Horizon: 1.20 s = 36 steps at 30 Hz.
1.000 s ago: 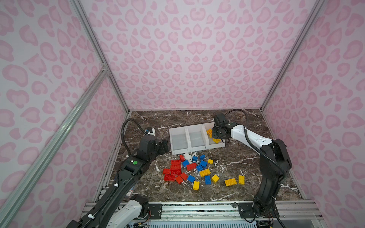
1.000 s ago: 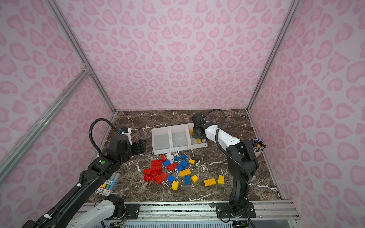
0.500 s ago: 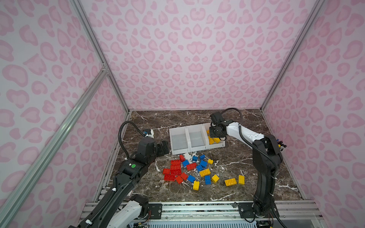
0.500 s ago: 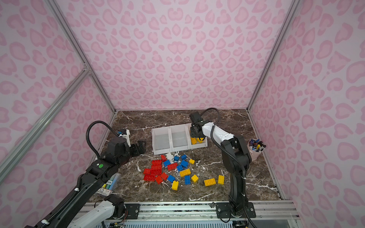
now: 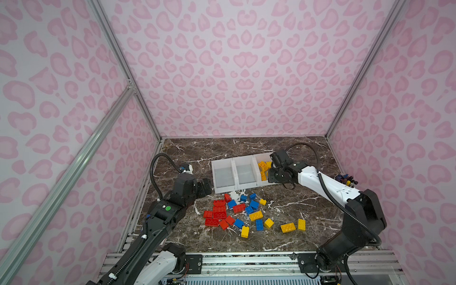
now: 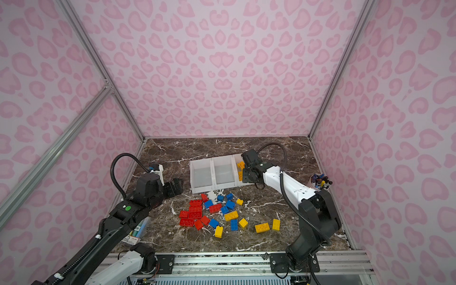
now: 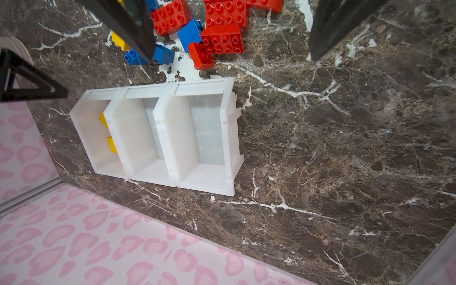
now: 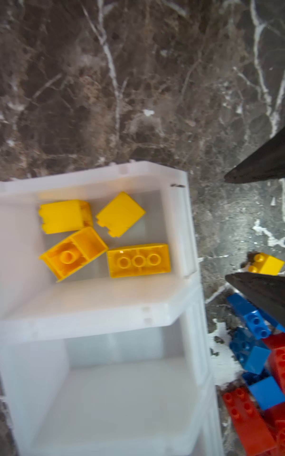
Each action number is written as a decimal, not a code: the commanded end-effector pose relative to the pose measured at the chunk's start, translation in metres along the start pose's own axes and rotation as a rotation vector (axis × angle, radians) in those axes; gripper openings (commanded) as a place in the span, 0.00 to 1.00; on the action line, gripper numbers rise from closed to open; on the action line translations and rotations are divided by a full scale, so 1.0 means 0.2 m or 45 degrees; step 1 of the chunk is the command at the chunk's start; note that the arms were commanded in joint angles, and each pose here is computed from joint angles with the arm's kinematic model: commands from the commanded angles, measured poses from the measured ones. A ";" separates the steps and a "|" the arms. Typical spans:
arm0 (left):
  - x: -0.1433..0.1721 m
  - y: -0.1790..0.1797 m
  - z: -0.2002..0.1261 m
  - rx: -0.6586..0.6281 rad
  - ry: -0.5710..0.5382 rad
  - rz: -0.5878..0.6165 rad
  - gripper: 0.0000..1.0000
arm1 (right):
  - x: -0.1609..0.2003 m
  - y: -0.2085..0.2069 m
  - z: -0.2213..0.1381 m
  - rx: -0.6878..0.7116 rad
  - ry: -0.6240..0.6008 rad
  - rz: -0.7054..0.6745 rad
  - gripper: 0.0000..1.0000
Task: Sort the legos into containers by color
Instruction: Place the lego in the container, then pick up the lego from the bottom-center of the table.
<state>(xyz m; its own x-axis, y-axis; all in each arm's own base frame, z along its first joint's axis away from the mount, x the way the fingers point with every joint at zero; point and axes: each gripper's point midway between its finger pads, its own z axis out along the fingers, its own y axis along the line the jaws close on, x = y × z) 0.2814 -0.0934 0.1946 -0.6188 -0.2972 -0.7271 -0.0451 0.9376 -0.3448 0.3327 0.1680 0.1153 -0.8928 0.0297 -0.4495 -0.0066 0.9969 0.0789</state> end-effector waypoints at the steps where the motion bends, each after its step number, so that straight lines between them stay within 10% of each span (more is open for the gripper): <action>1: -0.01 -0.02 0.01 0.024 -0.009 -0.017 0.98 | 0.24 -0.06 -0.01 0.088 0.079 0.071 0.58; 20: 0.02 -0.04 0.00 0.069 0.003 -0.021 0.98 | 0.87 -0.28 -0.17 0.101 0.096 0.611 0.62; 36: 0.04 -0.04 0.02 0.086 0.019 -0.025 0.98 | 0.97 -0.26 -0.04 0.078 0.137 0.702 0.66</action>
<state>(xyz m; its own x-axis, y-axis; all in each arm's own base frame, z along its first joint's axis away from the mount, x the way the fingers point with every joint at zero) 0.2767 -0.1030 0.1857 -0.6433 -0.2981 -0.7052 -0.0085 0.9238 -0.3827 0.1483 0.1143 0.0312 -0.8054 0.5354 -0.2543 0.4979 0.8439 0.2000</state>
